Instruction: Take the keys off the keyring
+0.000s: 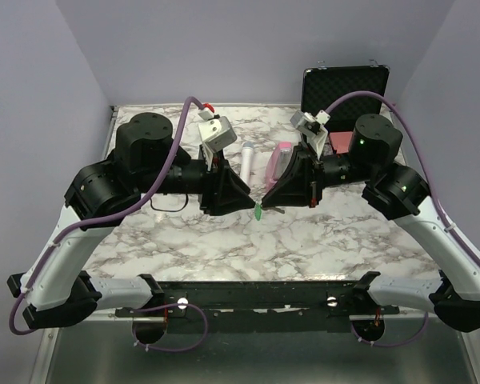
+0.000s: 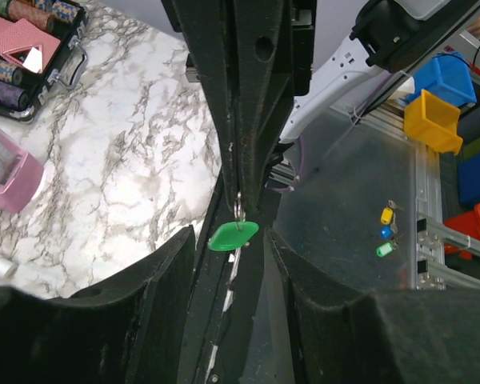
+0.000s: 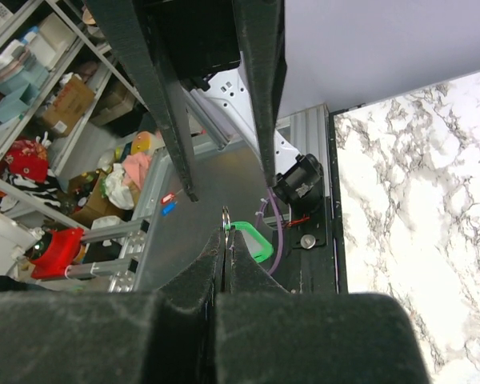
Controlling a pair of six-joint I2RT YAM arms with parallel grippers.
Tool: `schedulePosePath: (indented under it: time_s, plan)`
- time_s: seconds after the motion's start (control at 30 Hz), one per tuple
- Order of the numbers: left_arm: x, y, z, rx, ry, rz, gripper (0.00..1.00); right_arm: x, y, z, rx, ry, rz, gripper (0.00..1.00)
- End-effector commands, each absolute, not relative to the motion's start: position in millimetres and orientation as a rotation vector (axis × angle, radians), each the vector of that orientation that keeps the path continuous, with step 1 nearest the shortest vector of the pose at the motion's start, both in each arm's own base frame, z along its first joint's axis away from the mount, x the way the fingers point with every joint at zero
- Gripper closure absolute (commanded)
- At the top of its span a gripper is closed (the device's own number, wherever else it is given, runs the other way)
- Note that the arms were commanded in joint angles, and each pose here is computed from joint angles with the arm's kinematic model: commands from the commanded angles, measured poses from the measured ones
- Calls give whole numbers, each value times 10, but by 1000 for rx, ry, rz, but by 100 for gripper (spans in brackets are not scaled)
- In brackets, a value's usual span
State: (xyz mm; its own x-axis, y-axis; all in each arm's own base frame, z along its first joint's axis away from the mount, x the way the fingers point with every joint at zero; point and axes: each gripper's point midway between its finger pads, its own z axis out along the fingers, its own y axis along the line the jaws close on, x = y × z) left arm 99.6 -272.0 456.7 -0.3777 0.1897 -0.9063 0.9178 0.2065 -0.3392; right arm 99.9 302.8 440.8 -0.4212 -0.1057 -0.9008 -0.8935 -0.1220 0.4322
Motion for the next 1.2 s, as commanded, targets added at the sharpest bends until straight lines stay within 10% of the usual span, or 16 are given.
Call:
schedulePosePath:
  time_s: [0.0, 0.6, 0.9, 1.17]
  plan:
    - [875, -2693, 4665, 1072, 1702, -1282, 54, 955, 3029, 4469, -1167, 1486, 1613, 99]
    - [1006, -2831, 4599, 1050, 1734, -1283, 67, 972, 3044, 4521, -1164, 1471, 1612, 99]
    - [1011, -2899, 4571, 1050, 1755, -1315, 99, 946, 3046, 4587, -1174, 1442, 1621, 99]
    - [991, -2927, 4683, 987, 1709, -1372, 100, 950, 3059, 4755, -1129, 1359, 1644, 99]
